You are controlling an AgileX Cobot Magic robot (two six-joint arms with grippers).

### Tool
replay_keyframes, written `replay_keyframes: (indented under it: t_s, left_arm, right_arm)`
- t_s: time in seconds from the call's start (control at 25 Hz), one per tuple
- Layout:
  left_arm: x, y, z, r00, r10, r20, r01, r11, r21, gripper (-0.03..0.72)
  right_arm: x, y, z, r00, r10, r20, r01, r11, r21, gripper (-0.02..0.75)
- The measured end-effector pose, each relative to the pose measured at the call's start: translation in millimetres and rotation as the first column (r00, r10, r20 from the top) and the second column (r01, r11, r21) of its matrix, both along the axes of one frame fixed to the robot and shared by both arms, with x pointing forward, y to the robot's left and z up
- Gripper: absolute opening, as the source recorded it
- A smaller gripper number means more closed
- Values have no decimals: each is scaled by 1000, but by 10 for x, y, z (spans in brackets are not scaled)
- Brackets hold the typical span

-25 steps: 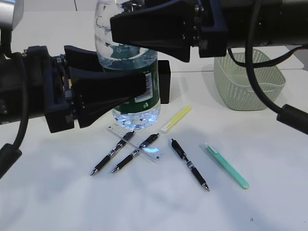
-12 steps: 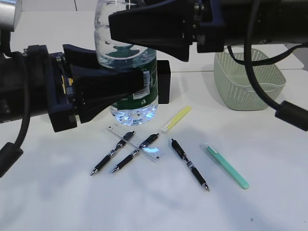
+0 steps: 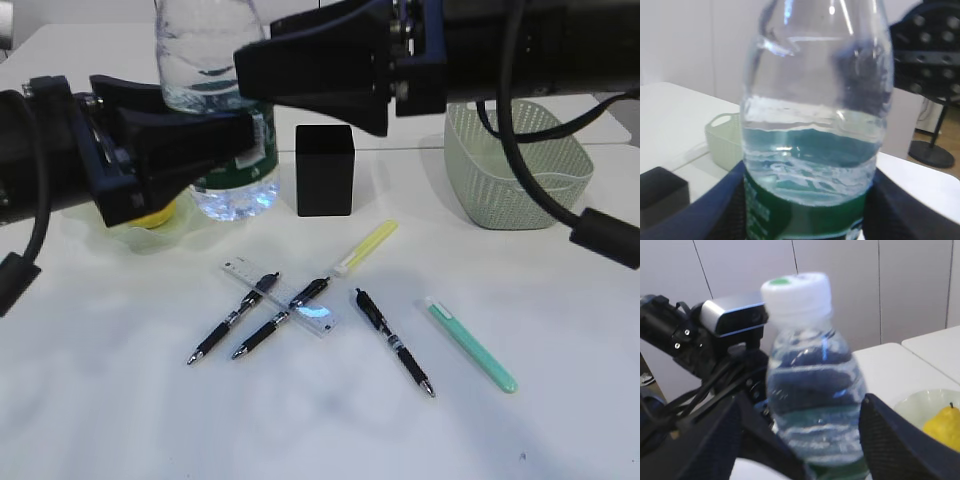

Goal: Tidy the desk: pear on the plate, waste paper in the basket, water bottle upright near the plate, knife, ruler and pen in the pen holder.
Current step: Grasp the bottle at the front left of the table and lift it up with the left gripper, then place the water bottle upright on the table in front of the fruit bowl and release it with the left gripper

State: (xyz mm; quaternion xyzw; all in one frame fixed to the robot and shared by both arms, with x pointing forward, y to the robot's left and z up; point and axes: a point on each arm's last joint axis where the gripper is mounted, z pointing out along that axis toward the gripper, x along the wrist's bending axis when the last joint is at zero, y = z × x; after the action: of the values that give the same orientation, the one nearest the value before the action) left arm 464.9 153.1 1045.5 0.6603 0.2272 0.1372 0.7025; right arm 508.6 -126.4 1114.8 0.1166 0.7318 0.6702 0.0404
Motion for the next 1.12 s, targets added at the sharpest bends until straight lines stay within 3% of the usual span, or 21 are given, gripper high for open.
replay_keyframes:
  t_s: [0.16,0.32,0.44,0.56,0.72,0.8,0.96,1.12]
  left_arm:
    - [145,226,8,993,119,-15,-119,993,-19,432]
    - [233,412,9,980,196,-17,-197,980,-22,432]
    - [277,524,7,971,238,-16,-238,971,-19,432]
    - [301,610,-6,966,259,-8,-259,966,3,432]
    - [316,660,-45,961,276,-10,-275,960,51,432]
    - [327,676,-68,956,294,-21,-292,954,74,432]
    - [356,717,-132,936,348,-51,-338,931,138,432]
    - [384,742,-190,924,378,-54,-362,913,185,432]
  right_arm:
    - [-11,-7,-99,999,0,-48,-4,995,-102,537]
    - [67,-60,-216,977,-139,-161,104,972,-212,537]
    - [100,-126,-335,947,-240,-215,158,927,-339,537]
    - [95,-221,-478,911,-330,-248,171,849,-500,537]
    - [108,-425,-649,827,-514,-225,222,668,-710,537]
    - [132,-555,-706,775,-612,-158,268,545,-794,537]
    - [183,-800,-745,643,-766,6,367,302,-880,537]
    - [213,-949,-731,578,-804,142,419,143,-896,537]
